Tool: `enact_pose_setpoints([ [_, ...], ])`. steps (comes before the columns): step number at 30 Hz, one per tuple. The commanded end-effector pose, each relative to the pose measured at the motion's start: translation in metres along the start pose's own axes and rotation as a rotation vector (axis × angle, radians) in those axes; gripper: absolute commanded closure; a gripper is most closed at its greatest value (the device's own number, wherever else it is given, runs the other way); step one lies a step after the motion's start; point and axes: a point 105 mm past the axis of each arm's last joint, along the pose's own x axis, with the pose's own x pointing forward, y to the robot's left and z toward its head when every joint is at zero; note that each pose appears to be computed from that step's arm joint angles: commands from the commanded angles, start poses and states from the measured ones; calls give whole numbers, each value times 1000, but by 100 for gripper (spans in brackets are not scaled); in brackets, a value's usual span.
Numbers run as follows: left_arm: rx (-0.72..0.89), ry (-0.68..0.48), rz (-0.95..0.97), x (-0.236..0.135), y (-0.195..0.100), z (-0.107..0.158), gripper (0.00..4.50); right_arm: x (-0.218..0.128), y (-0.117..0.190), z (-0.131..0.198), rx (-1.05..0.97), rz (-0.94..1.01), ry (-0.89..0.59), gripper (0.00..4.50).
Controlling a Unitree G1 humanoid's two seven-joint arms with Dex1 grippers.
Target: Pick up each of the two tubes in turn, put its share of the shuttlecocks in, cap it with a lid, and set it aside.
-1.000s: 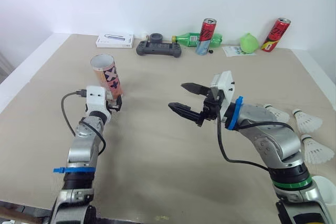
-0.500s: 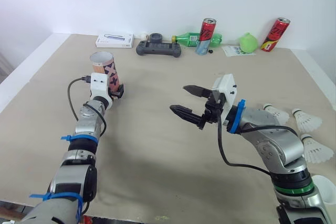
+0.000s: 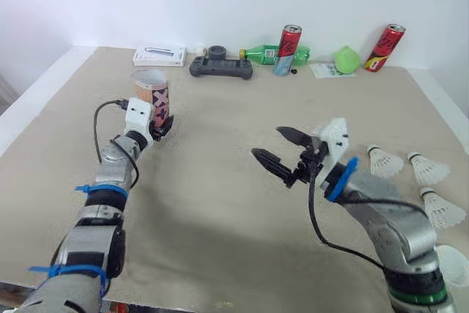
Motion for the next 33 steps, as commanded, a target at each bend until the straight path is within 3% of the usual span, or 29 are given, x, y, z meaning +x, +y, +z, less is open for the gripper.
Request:
enact_pose_setpoints([
  [1, 259, -69, -331, -13, -30, 66, 142, -33, -20, 10, -143, -318, -59, 0],
  [4, 423, 38, -526, -30, -44, 76, 142, -58, -23, -7, -191, -482, 5, 0],
  [8, 618, 213, -671, -42, -49, 67, 142, -86, -45, -23, -243, -726, 88, 0],
  [12, 686, 288, -759, -48, -62, 60, 142, -100, -64, -37, -216, -873, 149, 0],
  [16, 726, 369, -868, -58, -84, 36, 142, -108, -86, -52, -171, -989, 200, 0],
  [31, 709, 398, -899, -56, -100, 14, 142, -99, -155, -93, -33, -1119, 238, 0],
  [33, 708, 396, -897, -55, -101, 13, 145, -98, -162, -96, -20, -1130, 233, 54],
])
